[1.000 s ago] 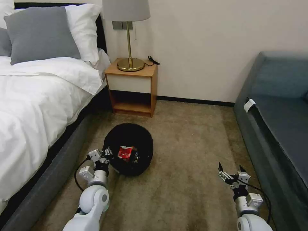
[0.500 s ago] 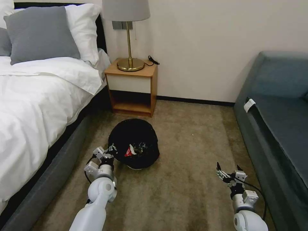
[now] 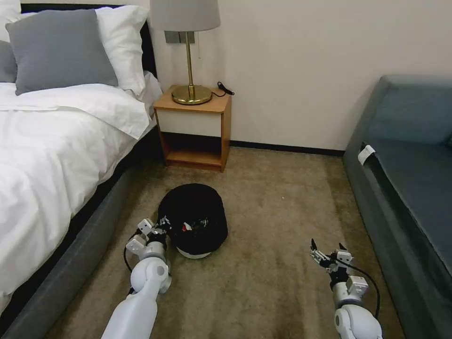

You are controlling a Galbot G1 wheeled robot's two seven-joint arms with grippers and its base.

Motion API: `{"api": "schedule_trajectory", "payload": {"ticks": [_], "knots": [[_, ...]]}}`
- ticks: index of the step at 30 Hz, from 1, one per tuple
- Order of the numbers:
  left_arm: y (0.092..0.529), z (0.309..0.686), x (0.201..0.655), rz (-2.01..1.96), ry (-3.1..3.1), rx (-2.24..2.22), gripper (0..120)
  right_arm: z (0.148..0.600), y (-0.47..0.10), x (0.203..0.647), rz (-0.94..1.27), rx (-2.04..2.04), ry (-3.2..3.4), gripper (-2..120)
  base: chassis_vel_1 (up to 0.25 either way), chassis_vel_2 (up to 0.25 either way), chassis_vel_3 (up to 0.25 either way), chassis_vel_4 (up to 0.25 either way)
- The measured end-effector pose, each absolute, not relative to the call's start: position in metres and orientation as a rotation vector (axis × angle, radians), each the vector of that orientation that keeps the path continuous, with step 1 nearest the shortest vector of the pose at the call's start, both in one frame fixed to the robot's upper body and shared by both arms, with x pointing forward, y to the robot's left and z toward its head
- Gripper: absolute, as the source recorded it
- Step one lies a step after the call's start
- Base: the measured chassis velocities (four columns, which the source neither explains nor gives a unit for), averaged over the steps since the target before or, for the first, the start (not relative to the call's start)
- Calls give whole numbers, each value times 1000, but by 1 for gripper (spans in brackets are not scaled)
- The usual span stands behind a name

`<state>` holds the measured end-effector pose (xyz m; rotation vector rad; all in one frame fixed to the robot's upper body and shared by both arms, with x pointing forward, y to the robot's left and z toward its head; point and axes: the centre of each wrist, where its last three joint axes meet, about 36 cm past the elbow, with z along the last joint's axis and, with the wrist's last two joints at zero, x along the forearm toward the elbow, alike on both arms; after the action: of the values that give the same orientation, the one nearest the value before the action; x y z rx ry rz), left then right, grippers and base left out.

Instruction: Pick up the trash bin, then pick up the garbage on the floor and place it into the trash bin.

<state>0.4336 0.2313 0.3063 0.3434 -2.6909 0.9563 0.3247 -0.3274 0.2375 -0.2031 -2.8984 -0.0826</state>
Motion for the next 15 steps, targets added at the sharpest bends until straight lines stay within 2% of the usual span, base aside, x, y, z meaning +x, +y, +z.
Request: {"api": "schedule_trajectory", "payload": {"ticks": [1, 4, 5, 6, 9, 10, 12, 15], "knots": [[233, 307, 432, 952, -2694, 347, 44, 237, -328, 324, -80, -203, -2898, 100, 0, 0, 0, 0], [234, 307, 430, 947, -2695, 351, 51, 237, -328, 322, -77, -202, -2896, 100, 0, 0, 0, 0], [235, 308, 427, 939, -2695, 356, 57, 237, -329, 321, -75, -202, -2897, 100, 0, 0, 0, 0], [235, 308, 427, 939, -2695, 356, 57, 237, -329, 321, -75, -202, -2897, 100, 0, 0, 0, 0], [237, 311, 420, 897, -2715, 354, 74, 242, -328, 318, -71, -200, -2907, 100, 0, 0, 0, 0], [237, 311, 420, 897, -2715, 354, 74, 242, -328, 318, -71, -200, -2907, 100, 0, 0, 0, 0], [240, 314, 414, 837, -2749, 344, 84, 247, -327, 316, -71, -197, -2919, 100, 0, 0, 0, 0], [244, 318, 409, 781, -2784, 332, 92, 251, -325, 314, -71, -194, -2927, 100, 0, 0, 0, 0]]}}
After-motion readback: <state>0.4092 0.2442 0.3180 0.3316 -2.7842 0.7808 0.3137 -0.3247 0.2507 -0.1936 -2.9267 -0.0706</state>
